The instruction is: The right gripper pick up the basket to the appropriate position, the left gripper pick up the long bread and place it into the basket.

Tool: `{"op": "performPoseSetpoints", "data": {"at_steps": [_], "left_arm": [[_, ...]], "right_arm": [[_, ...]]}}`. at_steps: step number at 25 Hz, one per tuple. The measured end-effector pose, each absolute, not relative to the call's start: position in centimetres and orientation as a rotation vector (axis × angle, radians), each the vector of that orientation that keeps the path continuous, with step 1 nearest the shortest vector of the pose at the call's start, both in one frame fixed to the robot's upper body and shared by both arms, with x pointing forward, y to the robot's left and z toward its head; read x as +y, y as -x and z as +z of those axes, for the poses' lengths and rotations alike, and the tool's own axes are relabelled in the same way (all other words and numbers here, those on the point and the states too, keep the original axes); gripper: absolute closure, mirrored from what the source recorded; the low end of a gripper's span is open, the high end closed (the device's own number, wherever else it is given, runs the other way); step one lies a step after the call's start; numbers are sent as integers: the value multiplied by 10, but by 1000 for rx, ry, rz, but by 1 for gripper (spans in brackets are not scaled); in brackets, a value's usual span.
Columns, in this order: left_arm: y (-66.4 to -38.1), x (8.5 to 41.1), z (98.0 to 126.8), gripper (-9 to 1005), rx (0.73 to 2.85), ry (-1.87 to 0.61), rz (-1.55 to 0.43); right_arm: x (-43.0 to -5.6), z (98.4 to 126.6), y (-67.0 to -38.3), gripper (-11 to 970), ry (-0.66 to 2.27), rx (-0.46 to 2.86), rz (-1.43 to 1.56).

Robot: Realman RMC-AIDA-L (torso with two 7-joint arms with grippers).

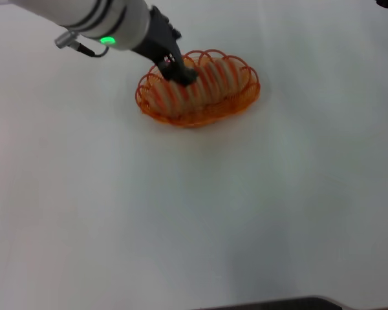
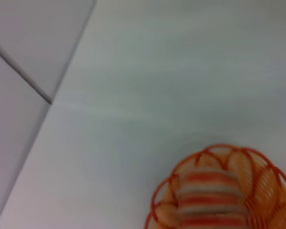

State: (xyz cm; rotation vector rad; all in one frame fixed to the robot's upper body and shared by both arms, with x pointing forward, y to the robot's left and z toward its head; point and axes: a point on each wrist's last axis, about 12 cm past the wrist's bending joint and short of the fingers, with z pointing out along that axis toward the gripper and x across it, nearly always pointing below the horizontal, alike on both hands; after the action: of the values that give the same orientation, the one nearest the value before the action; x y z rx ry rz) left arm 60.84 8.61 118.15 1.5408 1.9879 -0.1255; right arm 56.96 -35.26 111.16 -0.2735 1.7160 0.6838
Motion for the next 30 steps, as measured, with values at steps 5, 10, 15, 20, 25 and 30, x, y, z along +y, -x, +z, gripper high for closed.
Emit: {"op": "performPoseSetpoints", "data": {"at_steps": [5, 10, 15, 20, 25, 30], "left_arm": [[-619, 115, 1184, 263, 2012, -1216, -353], [-626, 159, 1174, 261, 2022, -916, -558], [-625, 214, 1155, 262, 2022, -687, -691], [-615, 267, 1127, 263, 2047, -546, -716], [-597, 295, 1109, 261, 2063, -551, -721], [-578, 304, 1100, 263, 2058, -617, -743]], "right_arm": [[-354, 1111, -567, 43, 269, 1710, 684], [-353, 1113, -563, 43, 320, 1693, 690], [-354, 1114, -552, 43, 422, 1644, 683], [-359, 1111, -538, 41, 464, 1617, 637], [-360, 1103, -519, 39, 497, 1584, 609], [-357, 1095, -502, 36, 535, 1568, 656]]}}
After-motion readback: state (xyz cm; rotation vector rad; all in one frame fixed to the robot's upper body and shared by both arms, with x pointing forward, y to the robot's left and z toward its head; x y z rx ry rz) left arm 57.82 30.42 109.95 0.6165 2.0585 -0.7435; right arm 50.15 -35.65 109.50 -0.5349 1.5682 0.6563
